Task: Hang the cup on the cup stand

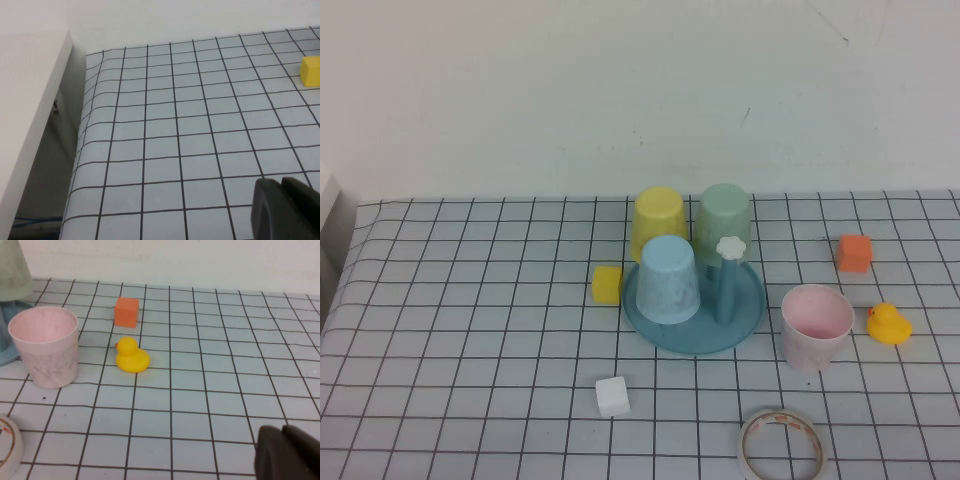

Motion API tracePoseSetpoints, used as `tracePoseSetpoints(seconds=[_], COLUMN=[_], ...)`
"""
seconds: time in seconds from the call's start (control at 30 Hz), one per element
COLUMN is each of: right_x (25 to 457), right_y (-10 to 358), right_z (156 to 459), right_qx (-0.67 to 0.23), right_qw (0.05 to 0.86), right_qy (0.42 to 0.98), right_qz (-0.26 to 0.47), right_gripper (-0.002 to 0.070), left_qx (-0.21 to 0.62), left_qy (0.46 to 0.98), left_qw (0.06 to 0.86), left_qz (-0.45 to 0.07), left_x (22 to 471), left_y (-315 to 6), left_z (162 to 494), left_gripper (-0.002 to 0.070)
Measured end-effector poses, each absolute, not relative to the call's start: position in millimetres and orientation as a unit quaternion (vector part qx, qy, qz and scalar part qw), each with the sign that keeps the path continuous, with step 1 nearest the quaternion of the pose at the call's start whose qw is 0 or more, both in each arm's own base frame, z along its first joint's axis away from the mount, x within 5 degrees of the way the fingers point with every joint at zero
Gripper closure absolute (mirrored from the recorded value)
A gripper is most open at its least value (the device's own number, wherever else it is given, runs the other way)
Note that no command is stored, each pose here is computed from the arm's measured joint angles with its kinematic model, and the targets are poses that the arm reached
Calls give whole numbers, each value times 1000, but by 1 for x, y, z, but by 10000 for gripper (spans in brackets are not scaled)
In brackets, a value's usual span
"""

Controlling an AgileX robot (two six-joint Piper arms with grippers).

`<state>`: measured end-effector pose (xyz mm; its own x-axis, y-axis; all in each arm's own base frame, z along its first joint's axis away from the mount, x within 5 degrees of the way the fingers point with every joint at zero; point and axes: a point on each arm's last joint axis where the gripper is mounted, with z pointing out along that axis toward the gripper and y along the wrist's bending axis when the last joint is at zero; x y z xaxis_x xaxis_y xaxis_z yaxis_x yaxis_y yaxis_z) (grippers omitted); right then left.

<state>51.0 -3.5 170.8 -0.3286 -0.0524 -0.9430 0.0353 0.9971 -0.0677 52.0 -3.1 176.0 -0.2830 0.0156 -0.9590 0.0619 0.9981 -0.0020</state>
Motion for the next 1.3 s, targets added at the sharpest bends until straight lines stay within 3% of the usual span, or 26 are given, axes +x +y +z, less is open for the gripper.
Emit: tracePoseSetpoints(seconds=[1.3], right_x=[51], right_y=[-3], right_z=[171], right_qx=[-5], right_qw=[581], right_qy=[813], right_qz=[-38], right_gripper=[678], left_qx=[24], left_qy=[795], left_qw=[606], left_qz=[-20], left_x=[52], left_y=[-3], left_z=[178], left_gripper=[676])
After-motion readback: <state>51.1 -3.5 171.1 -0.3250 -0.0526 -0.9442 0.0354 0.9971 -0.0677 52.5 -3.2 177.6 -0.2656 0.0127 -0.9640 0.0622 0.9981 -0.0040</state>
